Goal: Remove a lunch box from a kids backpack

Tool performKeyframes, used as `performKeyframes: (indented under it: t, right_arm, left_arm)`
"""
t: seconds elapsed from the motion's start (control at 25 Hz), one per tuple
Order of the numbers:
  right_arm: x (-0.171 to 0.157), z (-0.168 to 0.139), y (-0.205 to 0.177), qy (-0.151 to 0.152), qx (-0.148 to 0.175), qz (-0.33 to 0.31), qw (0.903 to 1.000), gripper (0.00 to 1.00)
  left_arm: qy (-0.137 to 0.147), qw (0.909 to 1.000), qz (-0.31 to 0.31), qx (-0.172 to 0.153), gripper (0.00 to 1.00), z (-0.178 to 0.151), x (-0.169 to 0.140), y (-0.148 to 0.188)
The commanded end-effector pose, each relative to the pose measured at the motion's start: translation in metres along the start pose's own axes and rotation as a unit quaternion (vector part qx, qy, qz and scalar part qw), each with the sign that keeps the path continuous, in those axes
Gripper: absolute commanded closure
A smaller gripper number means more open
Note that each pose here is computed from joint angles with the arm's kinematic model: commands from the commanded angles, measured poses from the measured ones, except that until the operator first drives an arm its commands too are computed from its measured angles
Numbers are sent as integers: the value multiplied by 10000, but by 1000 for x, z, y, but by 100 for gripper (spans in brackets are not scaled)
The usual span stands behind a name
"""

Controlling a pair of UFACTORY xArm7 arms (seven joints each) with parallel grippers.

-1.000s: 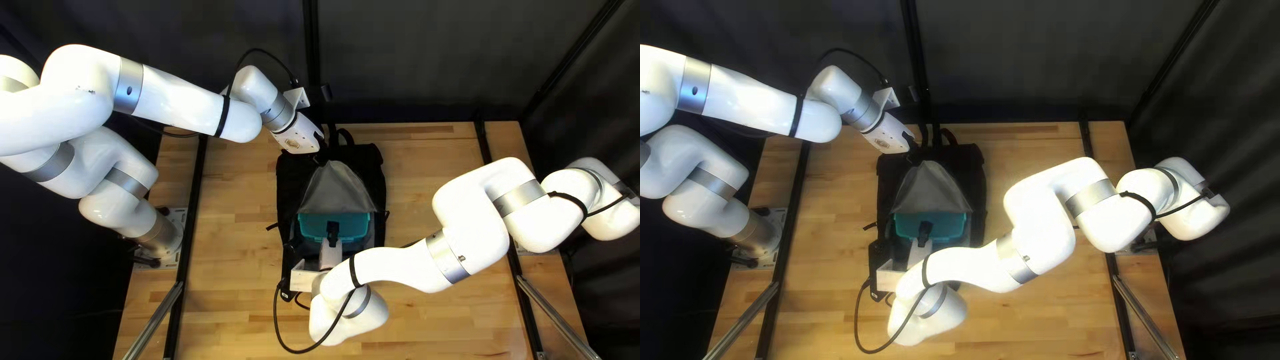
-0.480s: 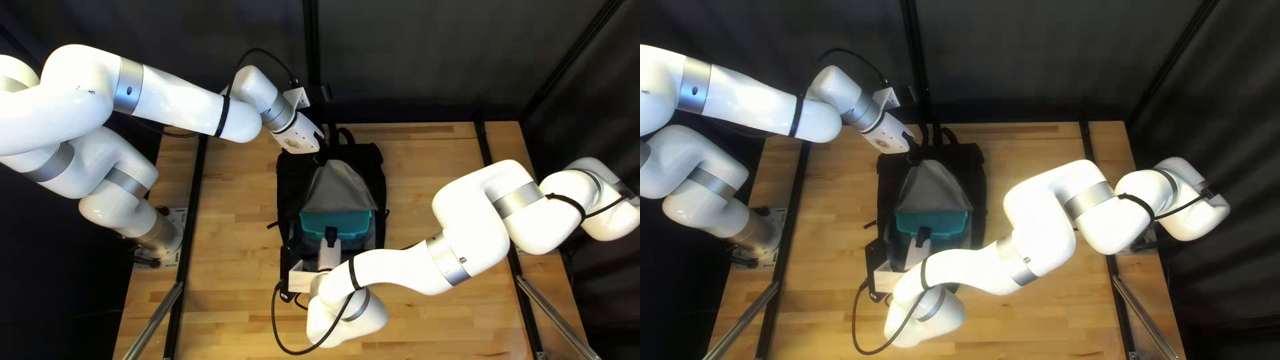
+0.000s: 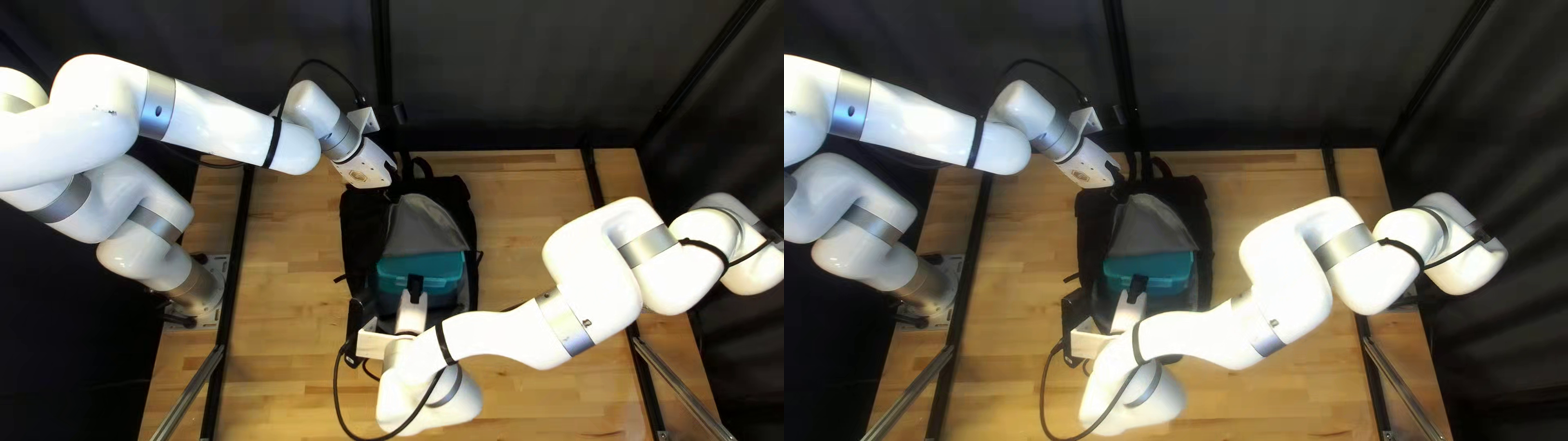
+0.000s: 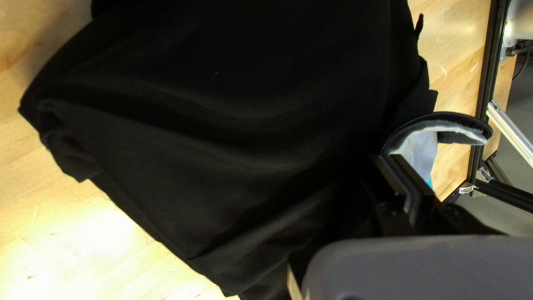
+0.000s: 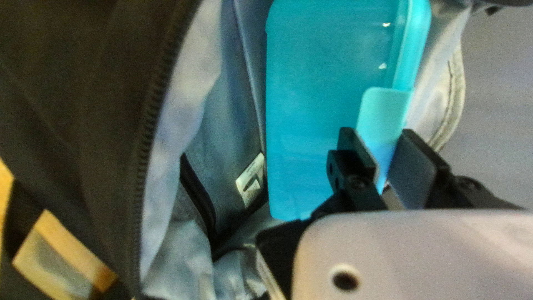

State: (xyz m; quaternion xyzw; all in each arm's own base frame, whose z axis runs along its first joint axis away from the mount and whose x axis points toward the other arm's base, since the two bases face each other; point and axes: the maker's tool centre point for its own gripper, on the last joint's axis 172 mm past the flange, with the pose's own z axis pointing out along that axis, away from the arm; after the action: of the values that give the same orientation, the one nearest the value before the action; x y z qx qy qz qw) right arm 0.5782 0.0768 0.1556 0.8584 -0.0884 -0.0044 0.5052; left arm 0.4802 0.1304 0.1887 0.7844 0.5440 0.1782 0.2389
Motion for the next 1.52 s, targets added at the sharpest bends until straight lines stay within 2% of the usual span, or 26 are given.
performKeyframes:
  t: [0.04, 0.36, 0.52, 0.68, 0.84, 1.0, 1.2, 1.52]
  right_arm:
    - [3, -17, -1, -25, -32, 23, 10000, 100]
    - [-3, -37, 1, -71, -53, 79, 9999, 99]
    - [-16, -39, 13, -106, -52, 155, 9998, 99]
    - [-29, -34, 29, -9, 203, 185, 9996, 100]
    - [-43, -30, 46, 158, 637, 250, 9975, 100]
    - [-51, -33, 54, 247, 913, 365, 9948, 100]
    - [-59, -38, 62, 286, 1015, 477, 9933, 100]
    - [-68, -46, 73, 273, 965, 581, 9933, 100]
  left_arm:
    - [0, 10000, 0, 0, 100, 0, 0, 0]
    - [0, 10000, 0, 0, 100, 0, 0, 0]
    - [0, 10000, 0, 0, 100, 0, 0, 0]
    - [0, 10000, 0, 0, 100, 0, 0, 0]
    - [0, 10000, 0, 0, 100, 0, 0, 0]
    - [0, 10000, 0, 0, 100, 0, 0, 0]
    - [0, 10000, 0, 0, 100, 0, 0, 0]
    - [0, 10000, 0, 0, 100, 0, 0, 0]
